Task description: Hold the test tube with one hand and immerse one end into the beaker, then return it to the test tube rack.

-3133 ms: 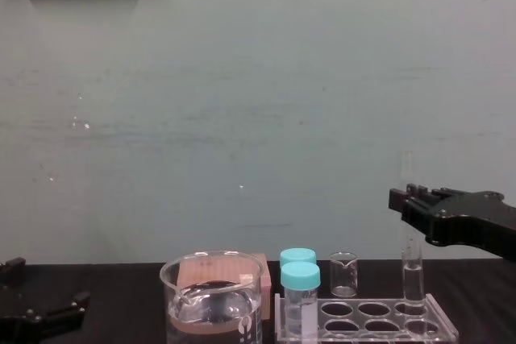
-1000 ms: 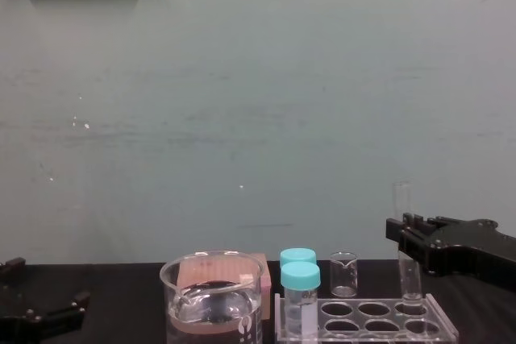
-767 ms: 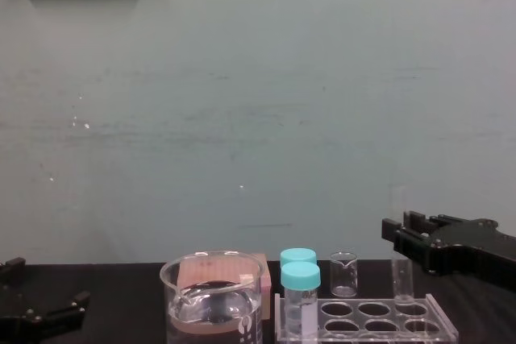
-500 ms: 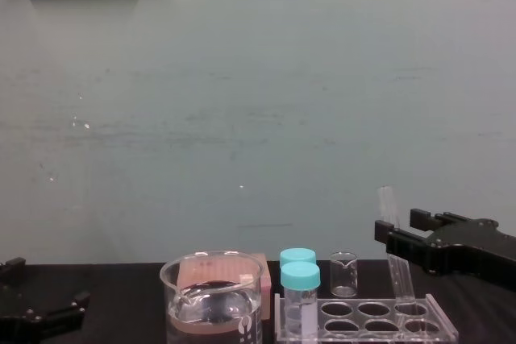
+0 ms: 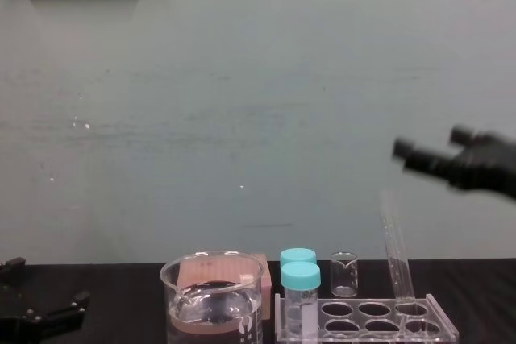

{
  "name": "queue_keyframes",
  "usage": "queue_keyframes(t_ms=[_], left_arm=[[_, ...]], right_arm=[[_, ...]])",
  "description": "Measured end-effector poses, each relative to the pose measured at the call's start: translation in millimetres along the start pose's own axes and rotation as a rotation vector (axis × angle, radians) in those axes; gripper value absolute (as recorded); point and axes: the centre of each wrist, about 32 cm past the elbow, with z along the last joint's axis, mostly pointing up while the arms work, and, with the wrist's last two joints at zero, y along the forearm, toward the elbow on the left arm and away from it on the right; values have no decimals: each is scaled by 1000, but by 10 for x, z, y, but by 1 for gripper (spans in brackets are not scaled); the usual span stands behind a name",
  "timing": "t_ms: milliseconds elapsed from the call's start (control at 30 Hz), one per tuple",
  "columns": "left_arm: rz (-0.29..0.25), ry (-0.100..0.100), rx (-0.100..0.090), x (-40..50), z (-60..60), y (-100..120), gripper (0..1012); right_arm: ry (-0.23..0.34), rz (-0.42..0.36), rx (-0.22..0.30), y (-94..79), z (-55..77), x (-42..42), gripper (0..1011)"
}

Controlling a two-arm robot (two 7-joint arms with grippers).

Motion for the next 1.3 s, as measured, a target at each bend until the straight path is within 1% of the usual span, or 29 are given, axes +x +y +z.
queue_keyframes(t_ms=[67, 100, 200, 233, 300, 367, 467, 500, 567, 600, 700, 1300], left_arm=[[0, 0, 0, 0, 0, 0, 1000], [0, 0, 0, 0, 0, 0, 1000], [0, 0, 0, 0, 0, 0, 1000], [0, 0, 0, 0, 0, 0, 1000], [0, 0, 0, 0, 0, 0, 1000], [0, 0, 0, 0, 0, 0, 1000], [0, 0, 0, 0, 0, 0, 1000], [0, 0, 0, 0, 0, 0, 1000], [0, 0, 0, 0, 0, 0, 1000], [0, 0, 0, 0, 0, 0, 1000], [0, 0, 0, 0, 0, 0, 1000], [0, 0, 0, 0, 0, 0, 1000]], right_arm=[[-10, -22, 22, -31, 49, 21, 1003], [-24, -49, 35, -79, 87, 48, 1003], [-42, -95, 26, -179, 90, 73, 1003], [-47, -124, 7, -253, 73, 83, 1003], [-48, -148, -16, -326, 46, 84, 1003], [-39, -176, -66, -447, -31, 70, 1003], [-29, -186, -100, -512, -91, 54, 1003], [-24, -191, -121, -546, -136, 44, 1003], [-20, -195, -140, -570, -172, 37, 1003], [-17, -197, -159, -589, -202, 30, 1003], [-17, -199, -183, -607, -234, 23, 1003], [-17, -197, -169, -592, -217, 27, 1003]])
